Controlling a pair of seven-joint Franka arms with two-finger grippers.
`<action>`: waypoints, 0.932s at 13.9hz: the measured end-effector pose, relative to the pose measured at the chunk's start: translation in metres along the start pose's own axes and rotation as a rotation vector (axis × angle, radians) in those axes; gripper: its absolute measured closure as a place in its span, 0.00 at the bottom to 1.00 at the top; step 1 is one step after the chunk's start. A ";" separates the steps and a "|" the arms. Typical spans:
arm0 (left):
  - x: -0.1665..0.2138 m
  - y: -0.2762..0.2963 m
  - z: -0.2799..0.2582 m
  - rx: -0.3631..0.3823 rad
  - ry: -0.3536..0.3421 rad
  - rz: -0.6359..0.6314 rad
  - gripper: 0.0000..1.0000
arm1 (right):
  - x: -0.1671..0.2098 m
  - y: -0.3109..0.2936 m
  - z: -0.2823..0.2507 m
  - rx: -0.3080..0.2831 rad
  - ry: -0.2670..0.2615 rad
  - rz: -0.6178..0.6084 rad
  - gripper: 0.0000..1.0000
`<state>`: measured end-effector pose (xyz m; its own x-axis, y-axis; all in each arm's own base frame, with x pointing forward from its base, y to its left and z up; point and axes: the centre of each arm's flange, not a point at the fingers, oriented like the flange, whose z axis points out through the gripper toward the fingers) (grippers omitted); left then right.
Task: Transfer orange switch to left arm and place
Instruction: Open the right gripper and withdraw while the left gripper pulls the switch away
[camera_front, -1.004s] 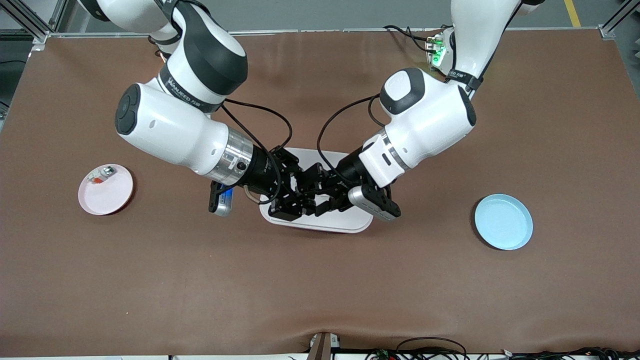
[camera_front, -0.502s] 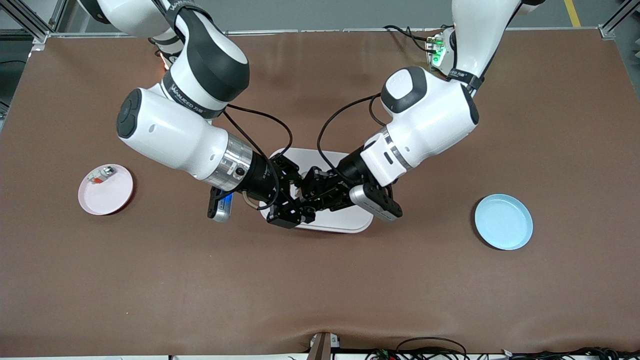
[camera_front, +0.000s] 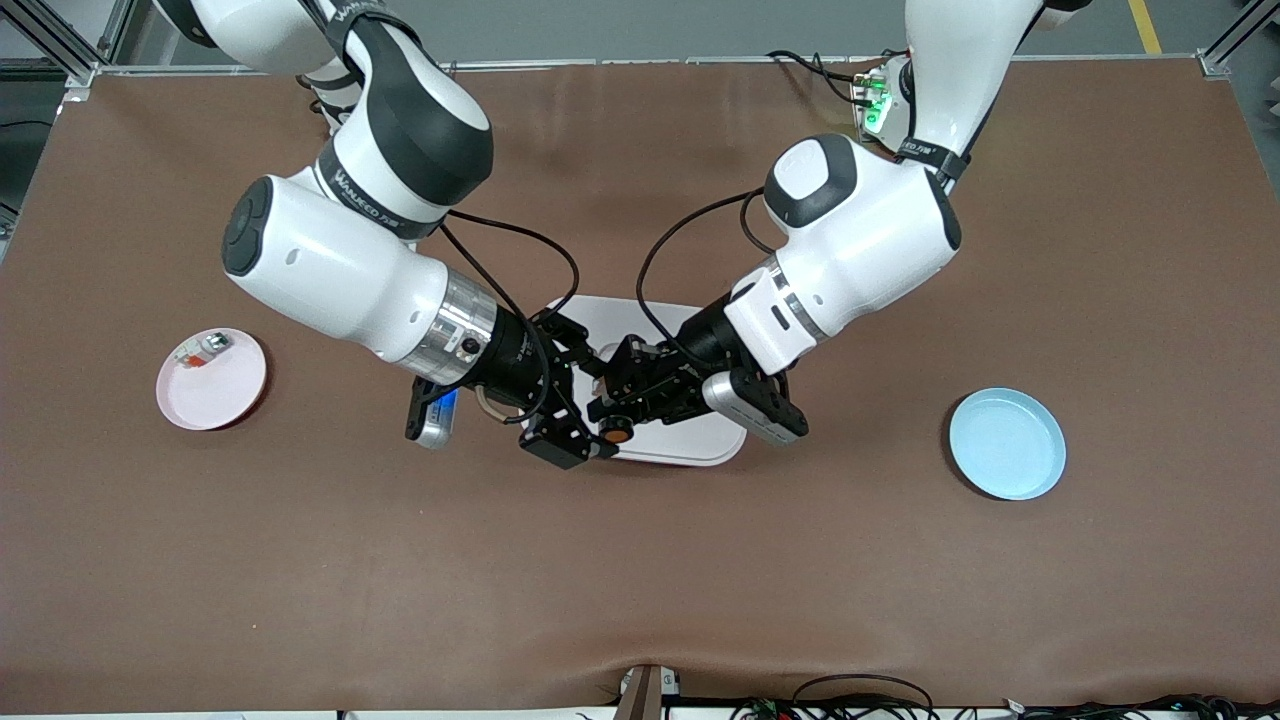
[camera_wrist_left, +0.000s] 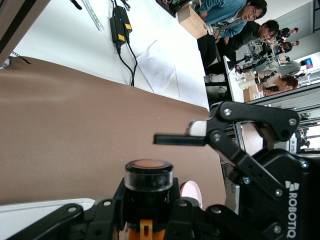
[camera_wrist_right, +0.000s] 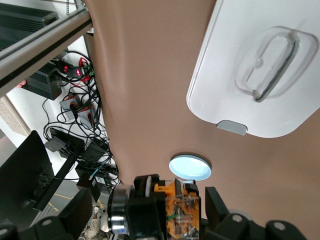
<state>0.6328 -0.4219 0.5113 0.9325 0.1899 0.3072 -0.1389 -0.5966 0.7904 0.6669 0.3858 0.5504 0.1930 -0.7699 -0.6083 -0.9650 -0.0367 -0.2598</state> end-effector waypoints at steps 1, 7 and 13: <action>0.002 0.000 -0.001 0.000 0.003 -0.001 0.66 | 0.001 -0.001 -0.001 0.002 0.002 -0.005 0.00; 0.014 0.009 -0.033 -0.002 -0.030 0.009 0.66 | 0.049 -0.010 -0.023 -0.113 0.036 -0.209 0.00; 0.038 -0.014 -0.114 0.186 -0.219 0.098 0.66 | 0.127 -0.012 -0.102 -0.326 0.083 -0.550 0.00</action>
<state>0.6323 -0.3178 0.5725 0.9702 -0.0366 0.2396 -0.1874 -0.7402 0.6457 0.6848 0.2240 0.5528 0.6734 -0.6294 -0.3877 -0.7357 -0.6221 -0.2679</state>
